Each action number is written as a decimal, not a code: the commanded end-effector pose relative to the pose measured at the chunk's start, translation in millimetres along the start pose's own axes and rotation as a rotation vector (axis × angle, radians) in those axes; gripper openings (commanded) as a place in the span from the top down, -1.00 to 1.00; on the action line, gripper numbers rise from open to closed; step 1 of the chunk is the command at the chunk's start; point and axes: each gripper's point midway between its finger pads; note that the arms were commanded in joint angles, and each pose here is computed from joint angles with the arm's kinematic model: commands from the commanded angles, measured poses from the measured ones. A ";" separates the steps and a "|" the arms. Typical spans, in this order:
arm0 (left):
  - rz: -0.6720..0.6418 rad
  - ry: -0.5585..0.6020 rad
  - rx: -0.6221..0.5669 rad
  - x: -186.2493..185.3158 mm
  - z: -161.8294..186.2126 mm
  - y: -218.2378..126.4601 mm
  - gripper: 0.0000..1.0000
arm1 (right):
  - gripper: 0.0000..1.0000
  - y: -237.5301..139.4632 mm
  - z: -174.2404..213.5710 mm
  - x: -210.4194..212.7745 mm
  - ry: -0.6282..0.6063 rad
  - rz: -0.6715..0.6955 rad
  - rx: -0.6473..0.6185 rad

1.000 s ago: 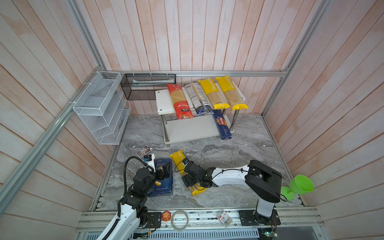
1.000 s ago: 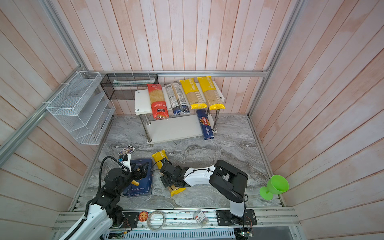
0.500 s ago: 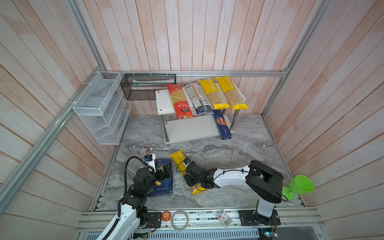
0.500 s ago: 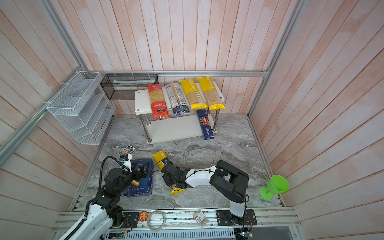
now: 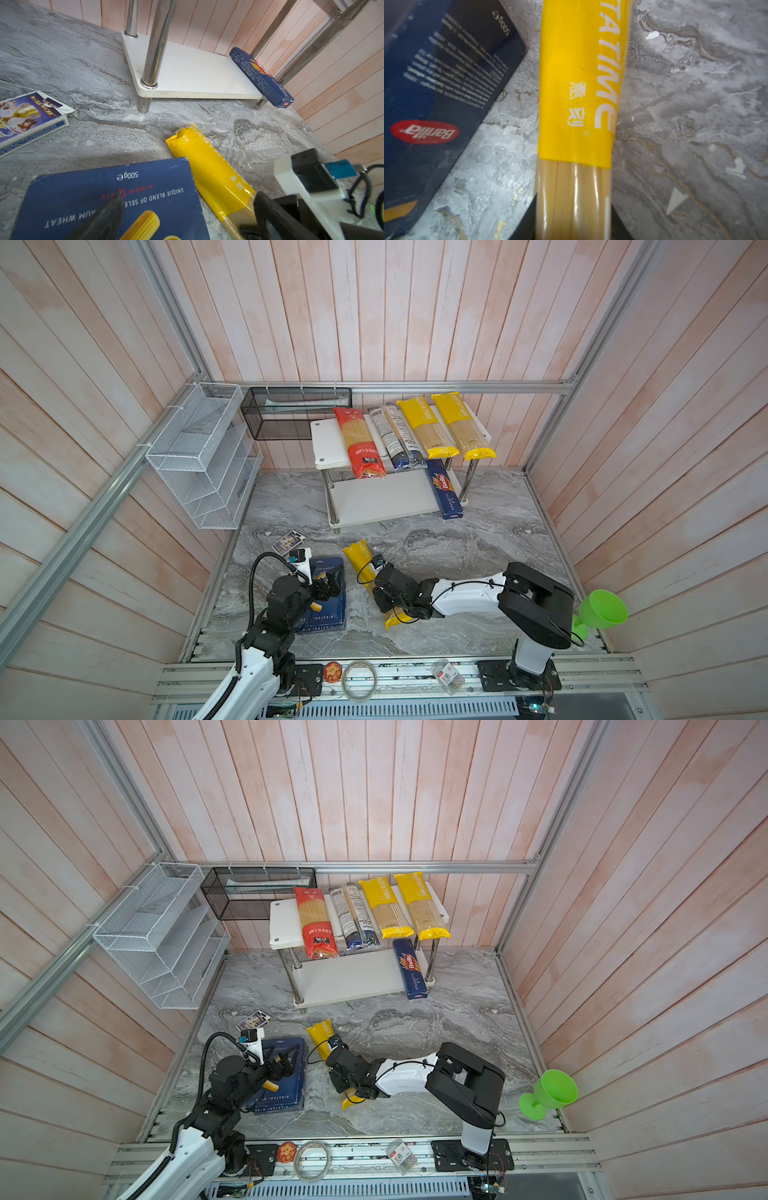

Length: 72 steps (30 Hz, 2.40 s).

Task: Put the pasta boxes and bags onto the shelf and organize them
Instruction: 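Lift the yellow PASTATIME bag with the right gripper toward the lower shelf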

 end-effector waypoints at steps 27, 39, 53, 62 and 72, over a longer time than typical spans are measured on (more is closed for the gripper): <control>0.024 0.021 -0.040 -4.6 -13.4 -0.3 -0.99 | 0.73 -77.4 -40.7 -45.6 0.160 0.075 -0.138; 0.054 0.028 -0.034 -9.6 -12.0 0.7 -0.99 | 0.73 -106.4 -65.8 -76.3 0.192 0.126 -0.215; 0.045 0.025 -0.038 -8.3 -13.3 -0.1 -0.99 | 0.74 -131.1 -108.6 -110.3 0.214 0.164 -0.323; 0.042 0.025 -0.039 -7.8 -13.6 -0.3 -0.99 | 0.74 -137.3 -147.6 -126.1 0.207 0.171 -0.378; 0.044 0.027 -0.041 -8.0 -13.3 -0.8 -0.99 | 0.74 -129.5 -171.2 -130.7 0.193 0.171 -0.386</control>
Point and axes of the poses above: each gripper's point midway between its finger pads, its own y axis out along the fingers, its own x axis along the line the jaws close on, z = x × y, and after that the axes turned 15 degrees about y, right-handed
